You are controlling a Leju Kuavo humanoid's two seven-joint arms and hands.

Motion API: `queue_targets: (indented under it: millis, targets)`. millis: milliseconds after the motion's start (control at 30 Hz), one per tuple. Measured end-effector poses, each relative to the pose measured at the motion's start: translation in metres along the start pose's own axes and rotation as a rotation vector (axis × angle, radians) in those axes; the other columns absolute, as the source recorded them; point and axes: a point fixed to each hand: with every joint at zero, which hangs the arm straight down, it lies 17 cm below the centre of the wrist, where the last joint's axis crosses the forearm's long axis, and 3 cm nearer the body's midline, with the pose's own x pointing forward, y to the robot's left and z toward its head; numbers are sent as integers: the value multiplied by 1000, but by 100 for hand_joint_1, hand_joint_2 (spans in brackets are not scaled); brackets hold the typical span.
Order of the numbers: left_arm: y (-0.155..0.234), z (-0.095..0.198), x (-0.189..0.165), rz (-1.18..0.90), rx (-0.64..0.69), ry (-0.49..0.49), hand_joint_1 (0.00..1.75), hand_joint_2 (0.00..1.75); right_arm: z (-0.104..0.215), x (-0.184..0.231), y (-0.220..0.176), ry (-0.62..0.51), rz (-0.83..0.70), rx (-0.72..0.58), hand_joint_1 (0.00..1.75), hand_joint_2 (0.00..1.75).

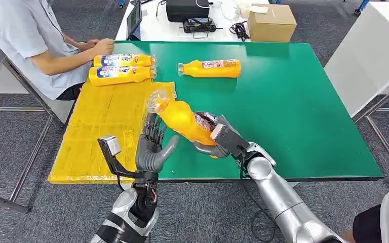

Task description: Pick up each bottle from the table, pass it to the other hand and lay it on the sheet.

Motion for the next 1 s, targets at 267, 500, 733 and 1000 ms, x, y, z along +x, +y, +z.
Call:
queue_targets:
  millis: [267,500,733,1000]
  targets:
    - [-8,3,-9,49,-28,54,0,175,1,-9,-2,22,52,-15,175,175]
    - [-3,2,-8,27,-3,42,0,175,-7,-11,-5,40,187,-56,175,175]
    - [0,1,1,14,18,0,0,175,-14,-9,7,46,231,-25,175,175]
    - [8,0,6,29,47,-23,0,175,-30,13,31,-5,191,74,175,175]
